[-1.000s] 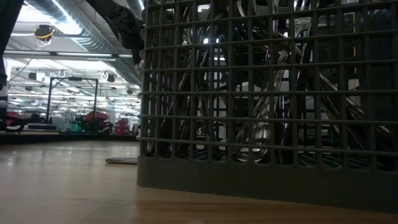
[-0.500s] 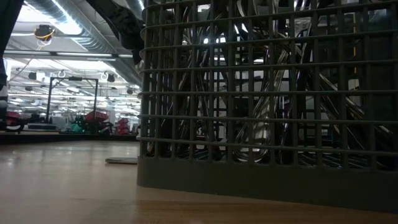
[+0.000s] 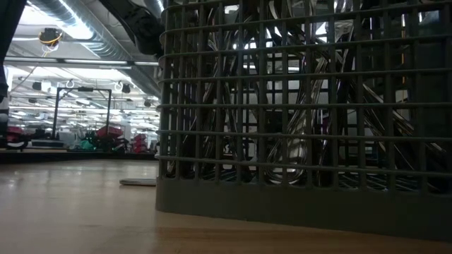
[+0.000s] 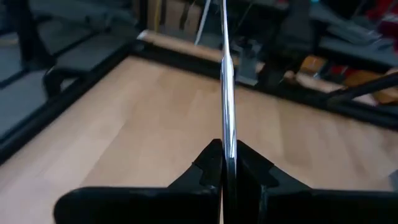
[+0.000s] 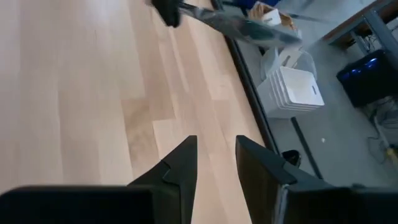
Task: Sort silverware
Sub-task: Put the knife into the gray silverware rack
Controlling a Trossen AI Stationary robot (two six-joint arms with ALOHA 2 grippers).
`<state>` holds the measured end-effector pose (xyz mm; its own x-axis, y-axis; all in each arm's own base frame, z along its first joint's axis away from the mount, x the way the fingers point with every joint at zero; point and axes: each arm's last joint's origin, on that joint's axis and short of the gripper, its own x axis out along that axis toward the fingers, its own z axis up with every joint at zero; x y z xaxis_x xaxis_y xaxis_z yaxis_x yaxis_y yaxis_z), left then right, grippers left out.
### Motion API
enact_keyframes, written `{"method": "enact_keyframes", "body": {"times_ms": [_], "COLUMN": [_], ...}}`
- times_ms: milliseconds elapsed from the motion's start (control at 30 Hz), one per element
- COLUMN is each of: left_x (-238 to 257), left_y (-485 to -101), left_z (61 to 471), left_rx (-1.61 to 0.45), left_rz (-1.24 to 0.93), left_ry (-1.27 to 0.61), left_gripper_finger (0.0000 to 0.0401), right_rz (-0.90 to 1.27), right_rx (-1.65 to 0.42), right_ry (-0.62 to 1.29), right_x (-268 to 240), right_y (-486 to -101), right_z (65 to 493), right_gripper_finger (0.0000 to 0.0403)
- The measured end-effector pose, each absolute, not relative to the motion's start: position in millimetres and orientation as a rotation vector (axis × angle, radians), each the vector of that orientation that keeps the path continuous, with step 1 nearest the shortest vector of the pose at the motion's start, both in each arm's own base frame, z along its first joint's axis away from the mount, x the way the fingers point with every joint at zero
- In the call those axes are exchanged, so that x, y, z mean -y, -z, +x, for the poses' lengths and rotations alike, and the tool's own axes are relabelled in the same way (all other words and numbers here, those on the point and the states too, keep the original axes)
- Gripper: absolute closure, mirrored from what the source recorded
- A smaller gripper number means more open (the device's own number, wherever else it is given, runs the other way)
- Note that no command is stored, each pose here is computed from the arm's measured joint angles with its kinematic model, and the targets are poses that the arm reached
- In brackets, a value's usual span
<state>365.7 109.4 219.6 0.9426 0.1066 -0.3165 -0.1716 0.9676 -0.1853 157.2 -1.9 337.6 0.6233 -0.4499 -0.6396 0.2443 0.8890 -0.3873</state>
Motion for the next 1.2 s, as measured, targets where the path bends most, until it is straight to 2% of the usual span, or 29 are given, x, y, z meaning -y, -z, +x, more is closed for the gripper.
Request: {"method": "enact_keyframes", "body": {"times_ms": [233, 367, 633, 867, 1200], "left_x": [-88, -74, -49, -29, -18], "left_y": [-234, -240, -243, -243, -249], "left_z": [375, 379, 383, 386, 386], "left_rx": [-0.163, -0.106, -0.078, -0.072, -0.017], "left_rz": [-0.165, -0.116, -0.017, 0.051, 0.077], "left_ry": [-0.070, -0.032, 0.031, 0.086, 0.113], "left_gripper_finger": [0.0390, 0.0390, 0.0390, 0.0391, 0.0391], "right_rz": [-0.150, -0.075, 0.004, 0.051, 0.086], "right_rx": [-0.656, -0.517, -0.309, -0.183, -0.150], "right_ry": [0.457, 0.464, 0.413, 0.317, 0.009], "right_x": [6, 6, 4, 0, -10], "right_y": [-323, -311, -293, -299, -301], "right_z": [117, 107, 118, 138, 159], "right_gripper_finger": [0.0292, 0.0292, 0.0292, 0.0292, 0.0292]}}
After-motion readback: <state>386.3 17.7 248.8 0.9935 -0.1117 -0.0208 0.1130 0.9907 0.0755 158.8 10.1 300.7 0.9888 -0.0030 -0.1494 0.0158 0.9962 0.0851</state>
